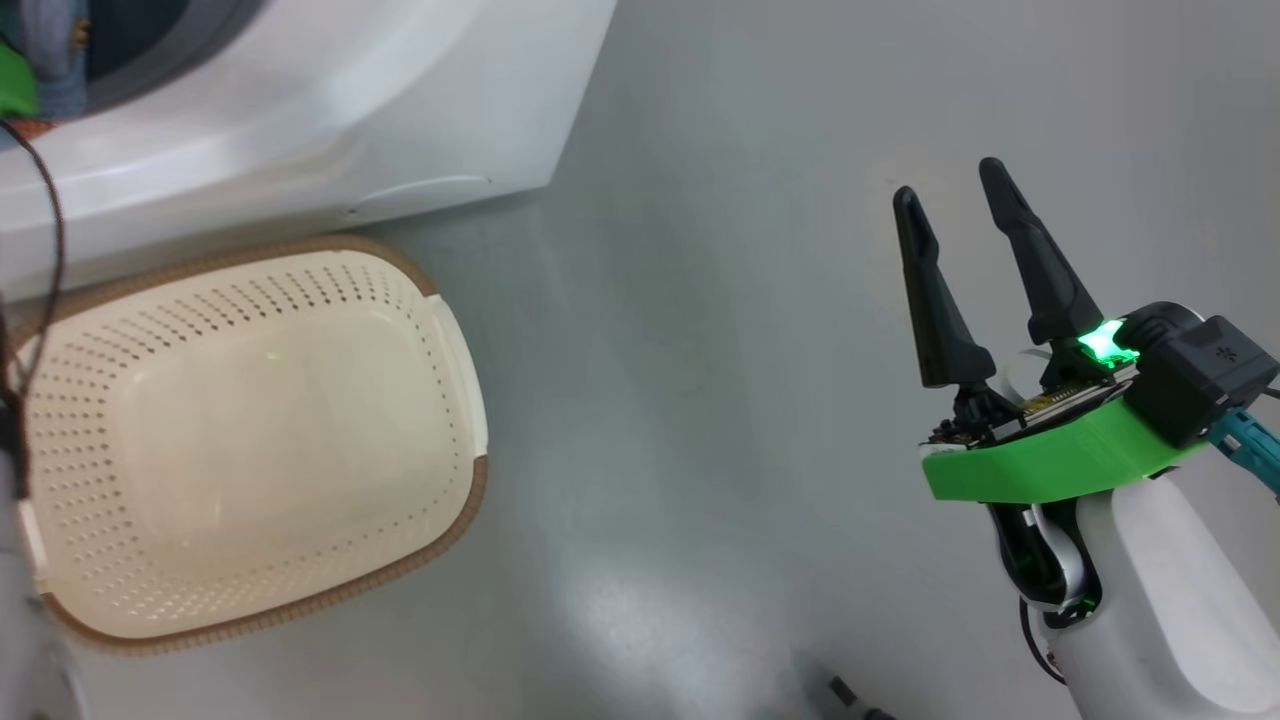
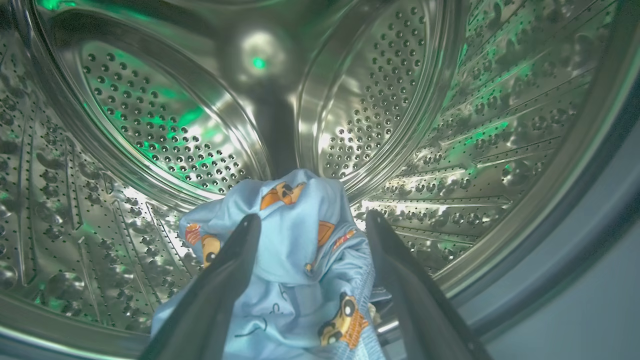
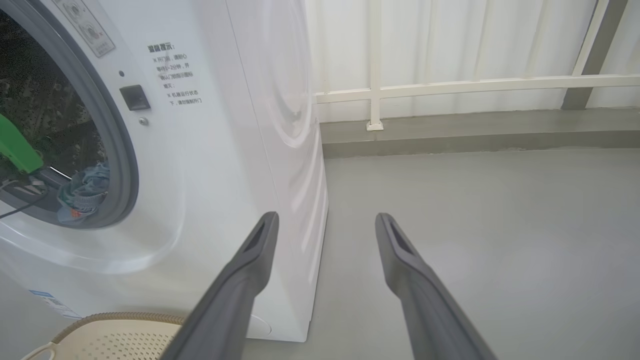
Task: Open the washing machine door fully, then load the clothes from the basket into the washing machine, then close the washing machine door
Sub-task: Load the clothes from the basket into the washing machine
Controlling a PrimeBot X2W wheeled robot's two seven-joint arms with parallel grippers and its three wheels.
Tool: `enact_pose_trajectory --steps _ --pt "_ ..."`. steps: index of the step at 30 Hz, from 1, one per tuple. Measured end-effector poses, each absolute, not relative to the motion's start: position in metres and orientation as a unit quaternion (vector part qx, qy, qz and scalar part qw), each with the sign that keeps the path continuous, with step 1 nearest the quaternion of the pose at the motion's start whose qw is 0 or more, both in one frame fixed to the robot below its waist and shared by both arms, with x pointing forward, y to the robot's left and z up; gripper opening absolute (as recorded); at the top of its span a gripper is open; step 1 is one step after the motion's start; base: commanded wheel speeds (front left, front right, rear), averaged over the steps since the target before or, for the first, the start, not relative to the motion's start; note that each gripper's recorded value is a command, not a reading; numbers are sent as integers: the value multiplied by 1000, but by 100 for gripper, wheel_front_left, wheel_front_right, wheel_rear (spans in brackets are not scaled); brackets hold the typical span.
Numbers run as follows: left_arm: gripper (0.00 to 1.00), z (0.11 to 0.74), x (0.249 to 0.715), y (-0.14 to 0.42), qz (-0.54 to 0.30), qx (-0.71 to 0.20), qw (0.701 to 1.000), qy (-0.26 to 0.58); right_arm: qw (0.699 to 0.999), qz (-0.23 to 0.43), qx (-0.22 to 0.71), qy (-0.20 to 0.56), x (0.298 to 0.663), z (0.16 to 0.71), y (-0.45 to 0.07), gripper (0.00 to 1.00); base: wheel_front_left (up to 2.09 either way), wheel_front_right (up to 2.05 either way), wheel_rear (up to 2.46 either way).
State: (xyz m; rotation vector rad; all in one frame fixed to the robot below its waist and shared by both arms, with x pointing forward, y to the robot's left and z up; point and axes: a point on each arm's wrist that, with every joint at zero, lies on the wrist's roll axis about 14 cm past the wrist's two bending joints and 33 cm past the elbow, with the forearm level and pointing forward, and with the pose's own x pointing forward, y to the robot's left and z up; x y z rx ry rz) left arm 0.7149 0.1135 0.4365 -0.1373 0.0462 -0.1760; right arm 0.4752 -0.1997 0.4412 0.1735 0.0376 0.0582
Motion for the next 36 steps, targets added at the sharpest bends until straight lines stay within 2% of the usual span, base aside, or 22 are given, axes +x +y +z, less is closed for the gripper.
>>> enact_pose_trajectory --steps 19,36 --pt "100 464 626 126 -75 -93 993 -9 997 39 70 -13 452 479 -205 100 0 0 0" --pt "100 465 517 151 -53 -76 996 7 997 45 66 -23 411 498 -207 100 0 0 0"
